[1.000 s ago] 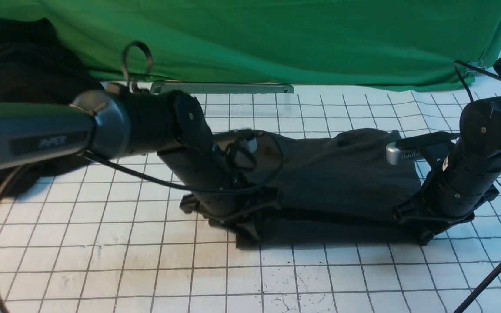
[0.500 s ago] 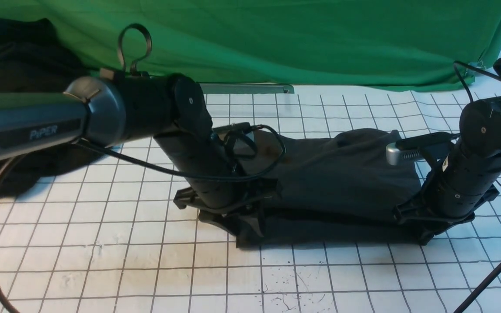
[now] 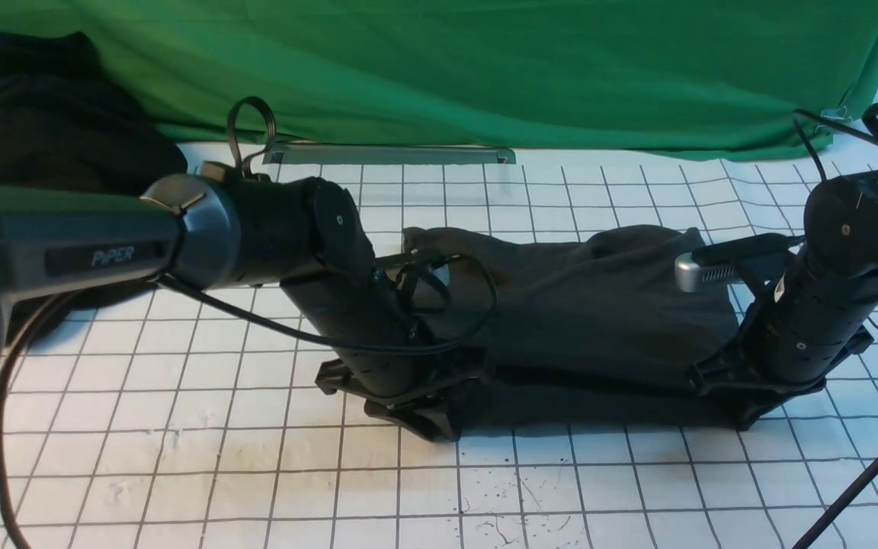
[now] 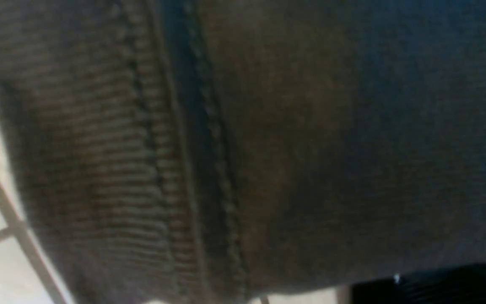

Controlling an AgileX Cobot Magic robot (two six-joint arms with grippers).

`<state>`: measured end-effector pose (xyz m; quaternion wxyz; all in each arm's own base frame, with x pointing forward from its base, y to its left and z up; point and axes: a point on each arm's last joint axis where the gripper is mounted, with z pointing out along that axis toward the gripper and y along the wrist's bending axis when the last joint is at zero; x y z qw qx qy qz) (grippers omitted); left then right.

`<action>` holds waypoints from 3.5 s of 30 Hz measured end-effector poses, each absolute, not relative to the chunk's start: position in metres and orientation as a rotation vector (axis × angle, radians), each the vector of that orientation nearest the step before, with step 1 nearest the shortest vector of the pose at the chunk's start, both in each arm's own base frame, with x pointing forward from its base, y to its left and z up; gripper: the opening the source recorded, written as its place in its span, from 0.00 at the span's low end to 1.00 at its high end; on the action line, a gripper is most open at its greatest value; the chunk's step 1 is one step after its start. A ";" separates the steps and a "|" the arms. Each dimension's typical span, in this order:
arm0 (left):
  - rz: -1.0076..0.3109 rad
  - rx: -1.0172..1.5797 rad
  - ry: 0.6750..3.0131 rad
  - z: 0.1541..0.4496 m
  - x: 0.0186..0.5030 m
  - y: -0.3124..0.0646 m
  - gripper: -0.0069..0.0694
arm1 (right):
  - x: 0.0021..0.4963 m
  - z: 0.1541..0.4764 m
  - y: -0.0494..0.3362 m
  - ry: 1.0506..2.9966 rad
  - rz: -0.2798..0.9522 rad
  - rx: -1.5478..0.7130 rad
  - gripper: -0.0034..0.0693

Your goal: Fold a long-sleeved shirt over a white checkered tablecloth.

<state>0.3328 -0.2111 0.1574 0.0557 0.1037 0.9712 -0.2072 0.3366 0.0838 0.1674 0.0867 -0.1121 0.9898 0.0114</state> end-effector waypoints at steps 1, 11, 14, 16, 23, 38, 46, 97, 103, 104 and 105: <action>-0.624 0.330 2.944 0.158 0.333 -0.211 0.16 | 0.337 0.167 0.084 2.948 0.033 -0.345 0.11; -0.509 0.394 2.923 0.194 0.324 -0.197 0.12 | 0.329 0.167 0.093 3.010 0.109 -0.352 0.09; -0.475 0.416 2.975 0.196 0.316 -0.193 0.12 | 0.323 0.167 0.104 3.029 0.113 -0.408 0.09; -0.451 0.431 3.006 0.192 0.312 -0.190 0.12 | 0.318 0.167 0.113 3.043 0.106 -0.467 0.09; -0.371 0.460 3.068 0.176 0.301 -0.181 0.12 | 0.302 0.167 0.134 3.091 0.080 -0.612 0.10; -0.383 0.443 3.023 0.192 0.298 -0.179 0.32 | 0.293 0.179 0.132 3.136 0.081 -0.632 0.54; -0.441 0.464 2.806 0.259 0.282 -0.169 0.57 | 0.270 0.239 0.122 3.022 0.104 -0.659 0.58; -0.554 0.429 2.494 0.332 0.231 -0.143 0.10 | 0.036 0.356 0.018 1.481 0.224 -0.442 0.05; -0.551 0.439 2.517 0.331 0.230 -0.142 0.10 | 0.036 0.356 0.018 1.481 0.224 -0.442 0.07; -0.548 0.440 2.517 0.331 0.230 -0.142 0.10 | 0.036 0.356 0.018 1.481 0.224 -0.442 0.08; -0.540 0.442 2.516 0.331 0.230 -0.142 0.10 | 0.036 0.356 0.018 1.481 0.224 -0.442 0.09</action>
